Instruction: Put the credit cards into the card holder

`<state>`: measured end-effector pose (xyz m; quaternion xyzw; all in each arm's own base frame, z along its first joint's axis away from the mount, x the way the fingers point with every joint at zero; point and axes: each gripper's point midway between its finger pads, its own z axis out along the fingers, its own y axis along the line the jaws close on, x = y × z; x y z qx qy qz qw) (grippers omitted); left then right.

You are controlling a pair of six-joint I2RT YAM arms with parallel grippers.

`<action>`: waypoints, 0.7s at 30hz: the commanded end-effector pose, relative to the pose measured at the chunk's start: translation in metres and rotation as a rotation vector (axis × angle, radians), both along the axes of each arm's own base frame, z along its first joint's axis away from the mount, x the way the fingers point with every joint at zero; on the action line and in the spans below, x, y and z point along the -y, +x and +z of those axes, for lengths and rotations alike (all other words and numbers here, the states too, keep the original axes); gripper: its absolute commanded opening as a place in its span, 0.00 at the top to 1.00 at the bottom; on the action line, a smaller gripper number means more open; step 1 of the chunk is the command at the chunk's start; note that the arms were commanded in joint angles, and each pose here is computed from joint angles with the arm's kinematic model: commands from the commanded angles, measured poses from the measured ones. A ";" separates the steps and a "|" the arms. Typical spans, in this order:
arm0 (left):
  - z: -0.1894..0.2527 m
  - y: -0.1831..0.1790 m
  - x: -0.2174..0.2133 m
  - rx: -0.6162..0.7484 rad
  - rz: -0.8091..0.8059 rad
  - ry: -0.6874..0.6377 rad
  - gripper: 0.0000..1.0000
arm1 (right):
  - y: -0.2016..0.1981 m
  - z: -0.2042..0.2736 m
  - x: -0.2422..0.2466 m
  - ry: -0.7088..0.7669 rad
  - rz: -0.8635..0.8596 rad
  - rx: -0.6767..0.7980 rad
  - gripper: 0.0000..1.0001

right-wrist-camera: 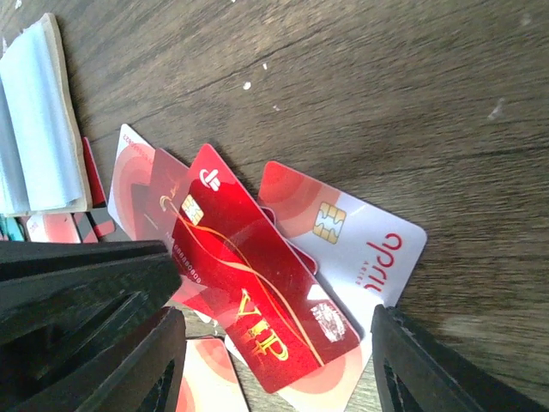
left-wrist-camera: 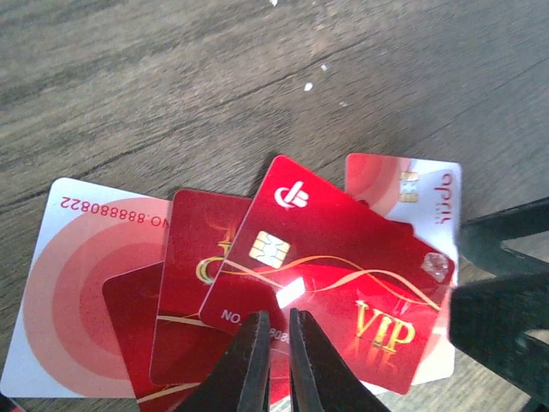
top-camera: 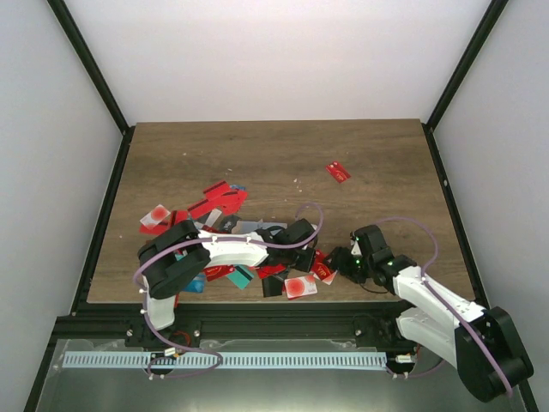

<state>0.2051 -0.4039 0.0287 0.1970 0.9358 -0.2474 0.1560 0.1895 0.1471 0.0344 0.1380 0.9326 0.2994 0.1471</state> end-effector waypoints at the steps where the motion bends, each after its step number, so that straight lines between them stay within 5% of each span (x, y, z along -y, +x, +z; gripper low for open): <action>1: -0.012 0.002 -0.005 -0.002 0.006 0.032 0.91 | -0.002 0.000 -0.004 0.030 0.026 0.001 0.39; 11: -0.030 -0.006 -0.011 -0.036 0.007 0.040 0.92 | -0.006 -0.001 -0.012 0.076 0.058 -0.019 0.39; 21: -0.027 -0.012 -0.010 -0.052 -0.009 0.003 0.92 | -0.023 0.017 -0.047 0.297 0.216 -0.047 0.40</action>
